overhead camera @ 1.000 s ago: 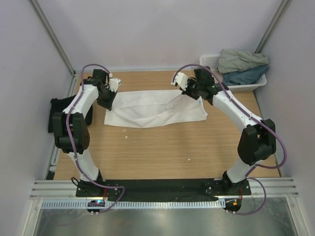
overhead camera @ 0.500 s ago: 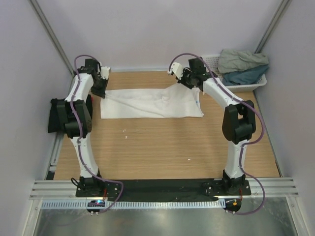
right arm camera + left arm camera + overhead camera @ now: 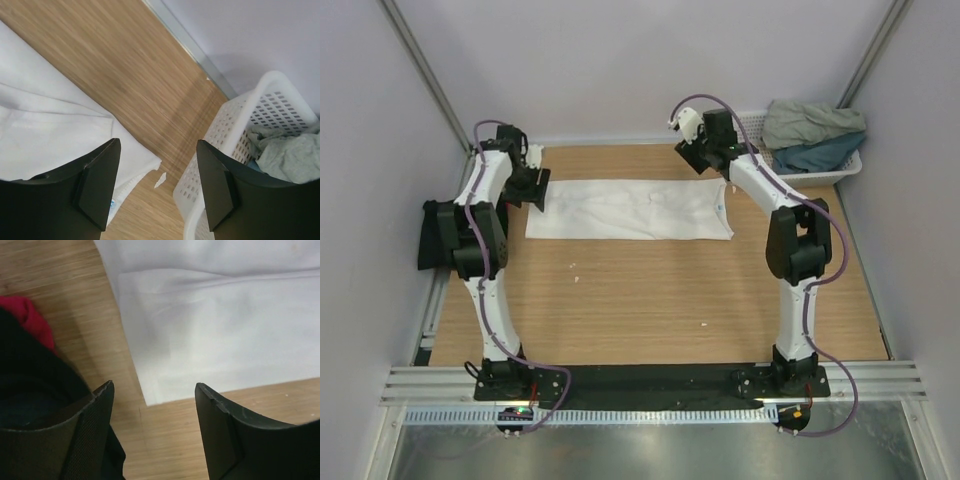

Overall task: Fold and stack the t-shirts
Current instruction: Fold the tshirt

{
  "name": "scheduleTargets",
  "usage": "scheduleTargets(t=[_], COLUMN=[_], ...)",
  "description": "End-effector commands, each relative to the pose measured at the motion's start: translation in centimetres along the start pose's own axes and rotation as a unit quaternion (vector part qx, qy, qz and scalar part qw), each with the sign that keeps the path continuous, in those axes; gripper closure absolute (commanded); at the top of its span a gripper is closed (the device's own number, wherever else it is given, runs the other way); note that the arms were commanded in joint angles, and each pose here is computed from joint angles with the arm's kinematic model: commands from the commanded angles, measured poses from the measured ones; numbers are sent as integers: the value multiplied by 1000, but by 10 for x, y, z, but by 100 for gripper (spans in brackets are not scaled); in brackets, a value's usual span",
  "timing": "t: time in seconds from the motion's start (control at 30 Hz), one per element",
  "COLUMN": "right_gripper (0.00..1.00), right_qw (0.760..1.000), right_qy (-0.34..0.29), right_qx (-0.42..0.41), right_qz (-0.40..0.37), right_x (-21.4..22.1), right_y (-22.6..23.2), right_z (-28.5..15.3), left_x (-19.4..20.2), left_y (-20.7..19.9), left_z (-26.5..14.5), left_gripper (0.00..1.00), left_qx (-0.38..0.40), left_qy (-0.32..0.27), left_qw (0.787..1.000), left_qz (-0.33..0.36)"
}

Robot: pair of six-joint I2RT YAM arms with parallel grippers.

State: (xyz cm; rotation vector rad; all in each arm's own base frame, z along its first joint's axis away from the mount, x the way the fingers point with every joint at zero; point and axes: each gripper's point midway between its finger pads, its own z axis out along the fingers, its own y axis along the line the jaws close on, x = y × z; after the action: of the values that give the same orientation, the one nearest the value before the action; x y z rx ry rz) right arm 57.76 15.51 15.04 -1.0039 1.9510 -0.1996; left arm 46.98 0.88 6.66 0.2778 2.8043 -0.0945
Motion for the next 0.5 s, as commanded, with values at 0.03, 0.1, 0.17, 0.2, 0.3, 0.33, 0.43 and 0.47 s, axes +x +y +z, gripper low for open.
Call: scheduleTargets(t=[0.03, 0.1, 0.17, 0.2, 0.3, 0.33, 0.43, 0.47], right_gripper=[28, 22, 21, 21, 21, 21, 21, 21], right_qw=[987, 982, 973, 963, 946, 939, 925, 922], right_qy=[-93, -83, -47, -9, 47, 66, 89, 99], right_qx=[68, 49, -6, -33, -66, -79, -112, -115], right_qz=[112, 163, 227, 266, 314, 327, 352, 357], right_x=[-67, -59, -45, -31, -8, 2, 16, 23], right_y=[-41, -29, 1, 21, 49, 58, 85, 91], right_z=[-74, -74, -67, -58, -43, -40, -23, -16], left_x=[-46, -40, -41, -42, -37, -36, -25, -24], left_y=[-5, -9, -37, -48, -61, -64, -72, -74], left_z=[-81, -75, -68, -66, -48, -43, -25, -20], left_gripper=[31, 29, 30, 30, 25, 23, 17, 16], left_qx=[-33, -32, -1, 26, 39, 40, 50, 56], left_qy=[-130, -106, -93, -93, -76, -69, -42, -43], left_qw=[991, 993, 994, 993, 994, 995, 996, 996], left_qz=[28, 39, 62, 65, 66, 66, 63, 60])
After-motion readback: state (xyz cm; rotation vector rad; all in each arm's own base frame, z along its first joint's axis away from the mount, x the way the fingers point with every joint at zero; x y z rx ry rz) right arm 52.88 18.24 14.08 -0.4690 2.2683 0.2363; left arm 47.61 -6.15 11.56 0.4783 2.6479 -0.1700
